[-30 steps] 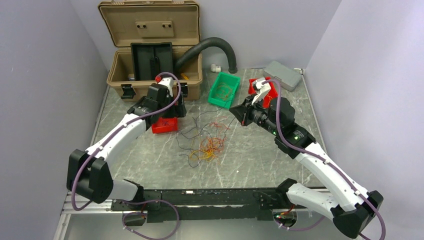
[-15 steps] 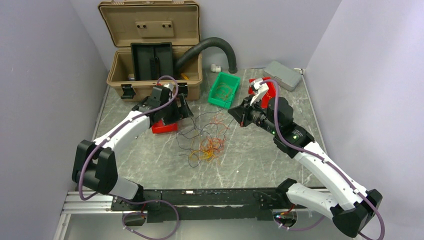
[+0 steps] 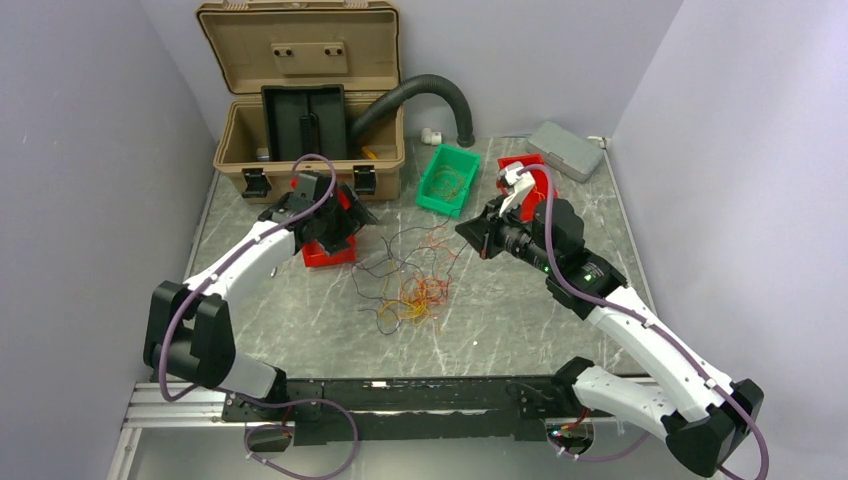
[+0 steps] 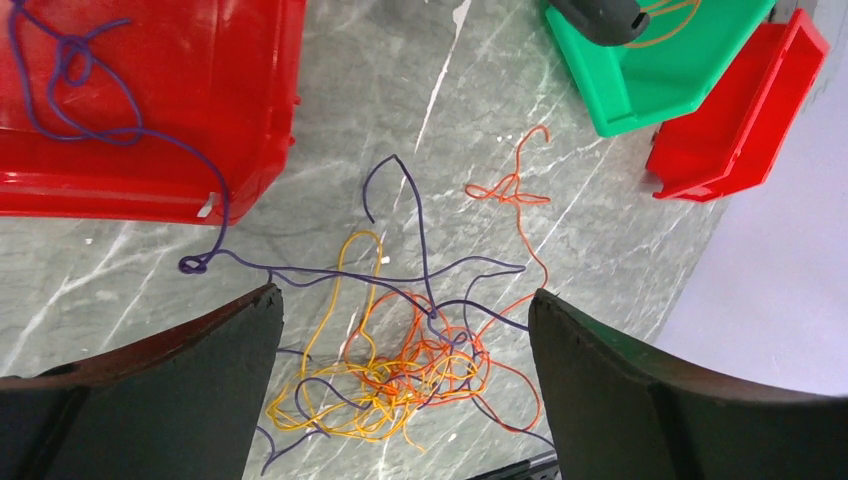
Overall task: Untangle the cables
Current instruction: Untie the cable.
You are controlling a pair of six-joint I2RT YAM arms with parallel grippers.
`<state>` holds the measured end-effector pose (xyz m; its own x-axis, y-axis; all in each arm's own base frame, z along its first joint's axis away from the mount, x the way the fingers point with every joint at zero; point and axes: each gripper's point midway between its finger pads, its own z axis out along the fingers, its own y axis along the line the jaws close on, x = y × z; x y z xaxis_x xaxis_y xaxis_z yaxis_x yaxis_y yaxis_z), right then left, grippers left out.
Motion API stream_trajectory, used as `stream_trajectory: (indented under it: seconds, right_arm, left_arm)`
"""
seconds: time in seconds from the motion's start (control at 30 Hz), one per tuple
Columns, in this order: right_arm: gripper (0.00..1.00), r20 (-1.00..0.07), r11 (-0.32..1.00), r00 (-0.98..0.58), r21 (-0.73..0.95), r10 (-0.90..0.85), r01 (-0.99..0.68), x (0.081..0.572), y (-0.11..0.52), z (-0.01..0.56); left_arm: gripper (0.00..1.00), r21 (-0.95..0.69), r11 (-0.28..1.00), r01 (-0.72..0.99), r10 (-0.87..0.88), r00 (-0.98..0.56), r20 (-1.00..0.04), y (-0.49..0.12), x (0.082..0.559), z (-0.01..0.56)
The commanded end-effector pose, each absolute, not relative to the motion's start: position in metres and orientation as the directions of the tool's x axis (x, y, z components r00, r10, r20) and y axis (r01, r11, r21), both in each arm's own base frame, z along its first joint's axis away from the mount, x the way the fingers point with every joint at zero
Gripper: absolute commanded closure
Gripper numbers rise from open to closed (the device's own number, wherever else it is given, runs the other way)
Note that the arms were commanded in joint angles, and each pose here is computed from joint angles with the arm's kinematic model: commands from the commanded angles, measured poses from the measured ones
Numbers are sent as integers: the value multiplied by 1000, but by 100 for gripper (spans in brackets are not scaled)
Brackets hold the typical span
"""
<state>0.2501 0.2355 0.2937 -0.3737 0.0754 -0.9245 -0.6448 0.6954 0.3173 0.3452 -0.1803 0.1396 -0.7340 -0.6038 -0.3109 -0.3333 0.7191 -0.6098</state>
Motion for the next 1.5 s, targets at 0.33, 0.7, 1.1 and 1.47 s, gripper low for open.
stream_trajectory:
  seconds: [0.33, 0.7, 1.1, 1.47]
  right_arm:
    - [100, -941, 720, -309, 310, 139, -621, 249, 224, 312]
    - [100, -921, 713, -356, 358, 160, -603, 245, 224, 291]
    - [100, -924, 699, -341, 360, 174, -618, 242, 225, 301]
    - [100, -925, 695, -334, 360, 180, -623, 243, 226, 307]
  left_arm:
    - [12, -491, 825, -280, -547, -616, -567, -118, 316, 156]
    - [25, -540, 806, -244, -546, -659, -516, -127, 298, 129]
    - [41, -608, 713, -350, -670, -595, -444, -134, 322, 91]
    - [59, -560, 727, -399, -678, -547, -490, -122, 340, 86]
